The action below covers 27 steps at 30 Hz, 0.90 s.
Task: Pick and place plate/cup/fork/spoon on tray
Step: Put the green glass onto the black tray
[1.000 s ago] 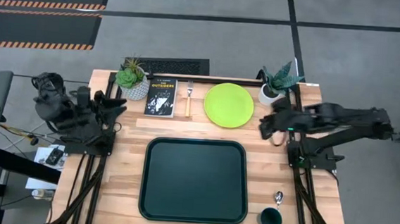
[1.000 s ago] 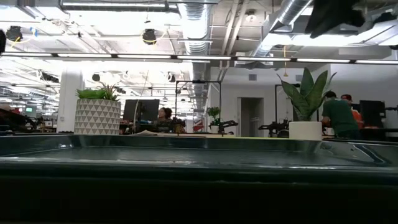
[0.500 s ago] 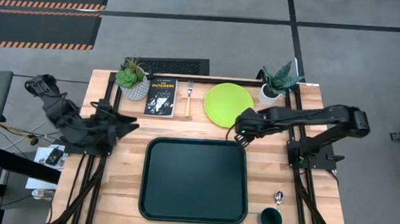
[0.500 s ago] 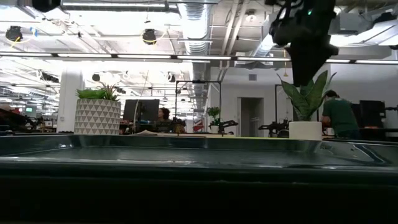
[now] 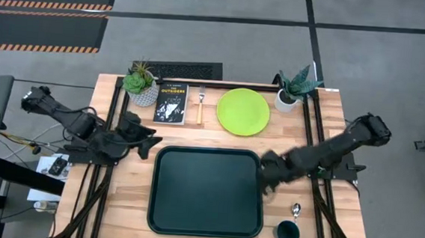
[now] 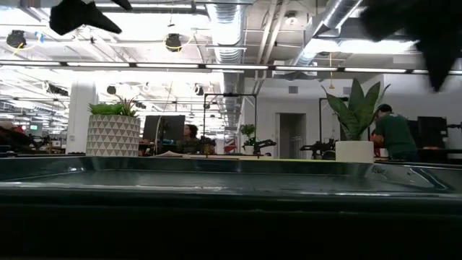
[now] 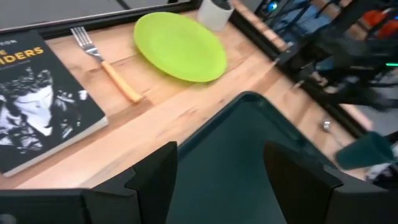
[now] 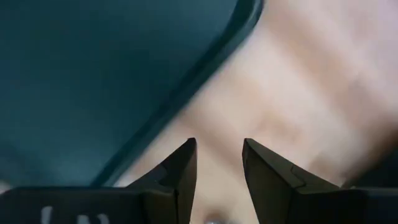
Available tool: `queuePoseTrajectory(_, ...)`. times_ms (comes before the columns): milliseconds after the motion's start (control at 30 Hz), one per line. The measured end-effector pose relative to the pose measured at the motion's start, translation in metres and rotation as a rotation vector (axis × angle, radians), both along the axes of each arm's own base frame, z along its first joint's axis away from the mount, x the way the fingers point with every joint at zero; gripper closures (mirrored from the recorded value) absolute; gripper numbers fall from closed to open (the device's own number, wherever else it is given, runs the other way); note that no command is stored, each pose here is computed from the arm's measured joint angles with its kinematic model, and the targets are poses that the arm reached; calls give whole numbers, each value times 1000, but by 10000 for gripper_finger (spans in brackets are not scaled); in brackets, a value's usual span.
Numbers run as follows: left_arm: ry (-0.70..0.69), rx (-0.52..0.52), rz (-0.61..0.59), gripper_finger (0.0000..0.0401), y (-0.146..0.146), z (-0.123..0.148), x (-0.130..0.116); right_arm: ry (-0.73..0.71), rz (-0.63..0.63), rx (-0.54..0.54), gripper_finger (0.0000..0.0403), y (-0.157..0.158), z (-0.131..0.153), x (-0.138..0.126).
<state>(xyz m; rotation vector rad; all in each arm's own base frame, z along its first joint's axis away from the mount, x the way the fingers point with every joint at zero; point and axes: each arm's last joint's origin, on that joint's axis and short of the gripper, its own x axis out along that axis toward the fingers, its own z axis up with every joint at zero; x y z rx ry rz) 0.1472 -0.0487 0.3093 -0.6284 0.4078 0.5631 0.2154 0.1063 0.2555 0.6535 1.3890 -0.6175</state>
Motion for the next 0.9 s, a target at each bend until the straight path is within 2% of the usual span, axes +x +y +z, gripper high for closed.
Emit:
queuePoseTrajectory(133, 53, -1, -3, 173, 4, -5, 11, -46, 42, 101, 250, 30, 20, -24)
queuePoseTrajectory(267, 71, 9, -19, 173, 8, -7, 22, -150, 124, 202, 254, 51, 50, -50)
queuePoseTrajectory(400, 81, 39, -27, 173, 10, -9, 32, -261, 154, 203, 262, 67, 60, -73)
queuePoseTrajectory(533, 95, 34, -25, 173, 13, -12, 36, -265, 130, 137, 268, 75, 53, -86)
queuePoseTrajectory(667, 101, 10, -29, 173, 16, -12, 37, -151, 197, 133, 263, 84, 42, -88)
queuePoseTrajectory(767, 100, 8, -22, 173, 18, -12, 38, -116, 233, 119, 243, 89, 35, -85)
queuePoseTrajectory(900, 98, 15, -6, 173, 20, -12, 38, -80, 246, 96, 193, 98, 24, -79)
